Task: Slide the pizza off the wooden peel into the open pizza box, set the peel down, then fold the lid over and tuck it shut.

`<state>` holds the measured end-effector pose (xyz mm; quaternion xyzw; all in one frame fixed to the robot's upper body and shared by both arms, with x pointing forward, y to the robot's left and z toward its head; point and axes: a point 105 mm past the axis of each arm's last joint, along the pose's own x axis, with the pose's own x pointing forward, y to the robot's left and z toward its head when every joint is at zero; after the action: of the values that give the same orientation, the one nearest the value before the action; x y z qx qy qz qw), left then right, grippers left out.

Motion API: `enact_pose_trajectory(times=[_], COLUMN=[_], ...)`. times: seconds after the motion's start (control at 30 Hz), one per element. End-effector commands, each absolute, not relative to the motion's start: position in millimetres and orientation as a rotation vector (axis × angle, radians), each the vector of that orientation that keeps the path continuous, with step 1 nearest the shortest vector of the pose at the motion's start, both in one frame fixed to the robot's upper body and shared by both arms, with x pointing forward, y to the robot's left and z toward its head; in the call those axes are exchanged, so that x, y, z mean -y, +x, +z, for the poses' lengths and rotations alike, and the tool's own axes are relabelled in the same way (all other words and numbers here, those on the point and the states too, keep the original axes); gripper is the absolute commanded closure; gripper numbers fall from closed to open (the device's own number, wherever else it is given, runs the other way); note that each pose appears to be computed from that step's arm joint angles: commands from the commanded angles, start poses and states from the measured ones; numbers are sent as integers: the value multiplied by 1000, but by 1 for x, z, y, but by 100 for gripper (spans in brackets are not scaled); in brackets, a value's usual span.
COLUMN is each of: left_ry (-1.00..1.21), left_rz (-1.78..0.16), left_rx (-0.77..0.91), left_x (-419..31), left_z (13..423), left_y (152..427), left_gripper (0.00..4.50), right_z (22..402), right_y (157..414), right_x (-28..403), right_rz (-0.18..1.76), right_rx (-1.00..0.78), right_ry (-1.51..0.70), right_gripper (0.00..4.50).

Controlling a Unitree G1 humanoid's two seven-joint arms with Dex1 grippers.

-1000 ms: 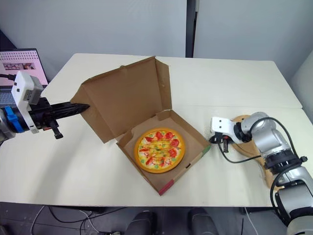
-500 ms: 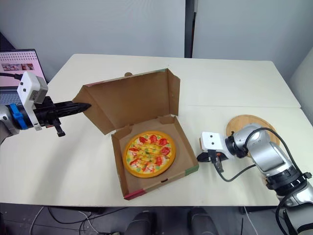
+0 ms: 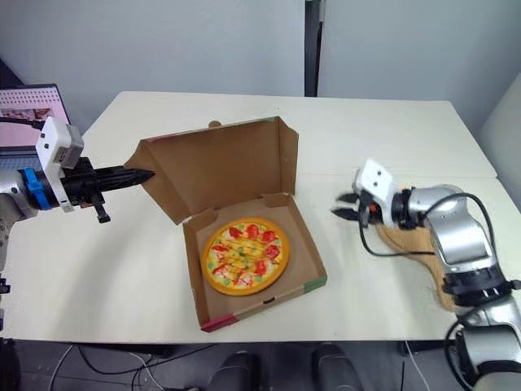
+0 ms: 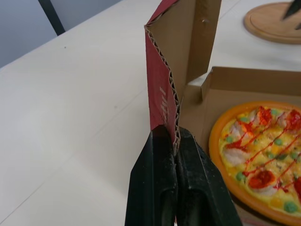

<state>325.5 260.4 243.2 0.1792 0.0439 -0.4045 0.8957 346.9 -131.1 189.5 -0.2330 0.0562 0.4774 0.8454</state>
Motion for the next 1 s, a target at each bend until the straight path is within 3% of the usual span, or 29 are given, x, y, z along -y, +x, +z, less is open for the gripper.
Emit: enact_pose_trajectory(times=[0.03,0.13,0.4,0.9,1.0], left_ry=[388,384,353,342,341], left_rz=[-832,-827,-830,-816,-814], left_rx=[-61,-63,-58,-68,-69], left_x=[-262,-263,-262,-266,-266], left_z=[253,253,255,253,253], left_y=[326,327,329,328,327], left_gripper=[450,450,450,450,450], right_z=[218,228,250,247,247], right_y=[357,362,390,404,410], right_x=[122,106,76,41,37], right_rz=[890,851,768,835,829], right_rx=[13,62,79,56,63], right_ry=[-429,-365,-195,-132,-136], right_gripper=[183,83,83,83,142])
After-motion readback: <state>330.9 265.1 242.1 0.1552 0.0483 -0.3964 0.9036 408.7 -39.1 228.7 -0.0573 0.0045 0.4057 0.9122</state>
